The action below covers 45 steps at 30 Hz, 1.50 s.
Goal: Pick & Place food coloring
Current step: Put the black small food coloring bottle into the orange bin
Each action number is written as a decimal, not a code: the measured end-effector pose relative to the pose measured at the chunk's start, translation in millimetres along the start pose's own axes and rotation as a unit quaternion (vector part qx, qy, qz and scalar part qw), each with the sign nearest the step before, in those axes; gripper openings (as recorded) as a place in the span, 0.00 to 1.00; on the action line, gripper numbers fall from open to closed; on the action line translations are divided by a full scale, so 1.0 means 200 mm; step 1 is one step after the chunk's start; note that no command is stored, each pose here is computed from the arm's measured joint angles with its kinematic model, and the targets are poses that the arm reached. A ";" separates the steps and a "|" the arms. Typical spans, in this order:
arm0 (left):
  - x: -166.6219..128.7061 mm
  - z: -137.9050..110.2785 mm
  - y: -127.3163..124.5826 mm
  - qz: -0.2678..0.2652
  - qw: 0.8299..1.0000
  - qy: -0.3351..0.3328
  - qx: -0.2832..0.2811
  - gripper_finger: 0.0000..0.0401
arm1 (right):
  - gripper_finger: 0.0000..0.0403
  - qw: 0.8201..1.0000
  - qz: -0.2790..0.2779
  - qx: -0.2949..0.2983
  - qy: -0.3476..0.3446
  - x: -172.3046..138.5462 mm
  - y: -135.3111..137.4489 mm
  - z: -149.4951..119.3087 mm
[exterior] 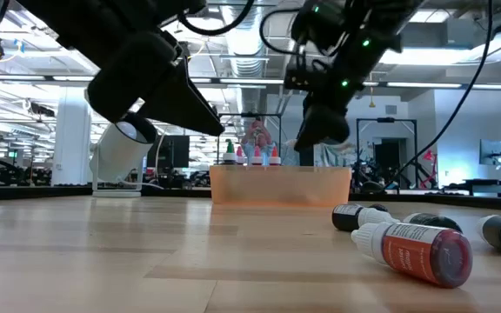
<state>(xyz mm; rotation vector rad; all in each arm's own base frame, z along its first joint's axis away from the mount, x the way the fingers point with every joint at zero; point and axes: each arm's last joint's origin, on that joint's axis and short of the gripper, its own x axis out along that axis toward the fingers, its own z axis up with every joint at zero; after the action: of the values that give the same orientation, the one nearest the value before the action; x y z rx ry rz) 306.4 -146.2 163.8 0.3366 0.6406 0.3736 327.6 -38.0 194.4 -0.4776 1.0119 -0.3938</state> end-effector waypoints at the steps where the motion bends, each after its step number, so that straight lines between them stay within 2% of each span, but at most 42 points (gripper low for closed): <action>1: 0.00 0.00 0.00 0.002 1.000 0.001 -0.001 0.40 | 0.18 1.000 0.002 0.009 -0.001 0.02 -0.04 -0.01; 6: 0.01 0.00 0.02 0.006 1.000 0.007 0.001 0.40 | 0.18 0.998 0.020 0.061 0.010 0.09 -0.16 -0.06; 11: 0.02 0.00 0.03 0.009 1.000 0.010 0.000 0.40 | 0.18 0.994 0.027 0.105 0.019 0.12 -0.22 -0.09; 21: 0.05 0.00 0.05 0.016 1.000 0.015 -0.003 0.40 | 0.18 0.989 0.024 0.145 0.000 0.13 -0.24 -0.08; 25: 0.05 0.00 0.05 0.016 1.000 0.015 0.000 0.40 | 0.18 0.986 0.045 0.161 -0.019 0.14 -0.26 -0.08; 30: 0.05 -0.01 0.05 0.016 1.000 0.017 0.007 0.40 | 0.18 0.982 0.045 0.182 -0.017 0.15 -0.28 -0.09; 37: 0.05 -0.01 0.05 0.016 1.000 0.017 0.013 0.40 | 0.18 0.982 0.049 0.181 -0.019 0.14 -0.27 -0.08; 40: 0.05 -0.01 0.05 0.016 1.000 0.017 0.015 0.40 | 0.22 0.981 0.054 0.186 -0.020 0.14 -0.27 -0.08; 45: 0.05 -0.01 0.05 0.016 1.000 0.017 0.019 0.40 | 0.34 0.979 0.056 0.193 -0.020 0.14 -0.27 -0.08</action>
<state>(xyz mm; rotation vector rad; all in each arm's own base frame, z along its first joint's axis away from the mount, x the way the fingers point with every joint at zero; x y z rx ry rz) 310.3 -133.4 162.3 0.3780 0.6775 0.3990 322.1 -101.1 197.3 -0.0785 0.8918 -0.4661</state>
